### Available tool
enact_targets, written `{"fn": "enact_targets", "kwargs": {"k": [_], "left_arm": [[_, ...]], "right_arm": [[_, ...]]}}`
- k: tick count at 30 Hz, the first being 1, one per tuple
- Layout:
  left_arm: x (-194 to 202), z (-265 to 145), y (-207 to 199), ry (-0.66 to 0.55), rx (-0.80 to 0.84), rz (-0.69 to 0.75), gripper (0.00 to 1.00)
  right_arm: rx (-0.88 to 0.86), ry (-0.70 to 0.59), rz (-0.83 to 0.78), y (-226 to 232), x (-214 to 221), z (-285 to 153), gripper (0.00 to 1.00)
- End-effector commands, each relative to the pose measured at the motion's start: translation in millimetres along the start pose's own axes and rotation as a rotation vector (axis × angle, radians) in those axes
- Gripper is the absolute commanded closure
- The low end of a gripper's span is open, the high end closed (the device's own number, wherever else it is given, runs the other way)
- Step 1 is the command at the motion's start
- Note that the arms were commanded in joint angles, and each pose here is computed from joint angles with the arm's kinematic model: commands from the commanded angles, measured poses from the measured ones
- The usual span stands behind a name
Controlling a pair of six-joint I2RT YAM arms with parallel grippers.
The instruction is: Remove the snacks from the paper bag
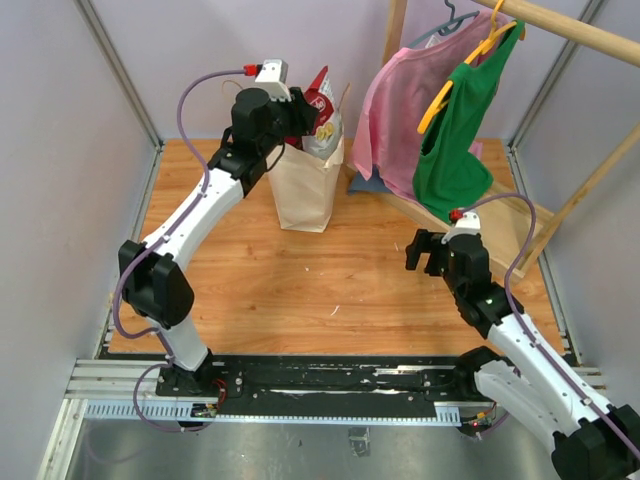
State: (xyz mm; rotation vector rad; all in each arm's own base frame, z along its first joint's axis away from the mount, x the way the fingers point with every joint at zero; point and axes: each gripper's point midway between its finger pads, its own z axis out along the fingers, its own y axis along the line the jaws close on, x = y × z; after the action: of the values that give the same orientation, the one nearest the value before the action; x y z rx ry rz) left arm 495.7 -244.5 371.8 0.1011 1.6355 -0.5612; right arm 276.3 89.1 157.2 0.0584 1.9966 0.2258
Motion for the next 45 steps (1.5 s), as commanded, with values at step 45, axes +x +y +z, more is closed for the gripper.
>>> {"fn": "enact_targets", "kwargs": {"k": [45], "left_arm": [[-298.2, -231.9, -2.6, -0.641, -0.152, 0.159, 0.99]], "right_arm": [[-0.022, 0.034, -0.024, 1.5, 17.4, 0.7, 0.02]]}}
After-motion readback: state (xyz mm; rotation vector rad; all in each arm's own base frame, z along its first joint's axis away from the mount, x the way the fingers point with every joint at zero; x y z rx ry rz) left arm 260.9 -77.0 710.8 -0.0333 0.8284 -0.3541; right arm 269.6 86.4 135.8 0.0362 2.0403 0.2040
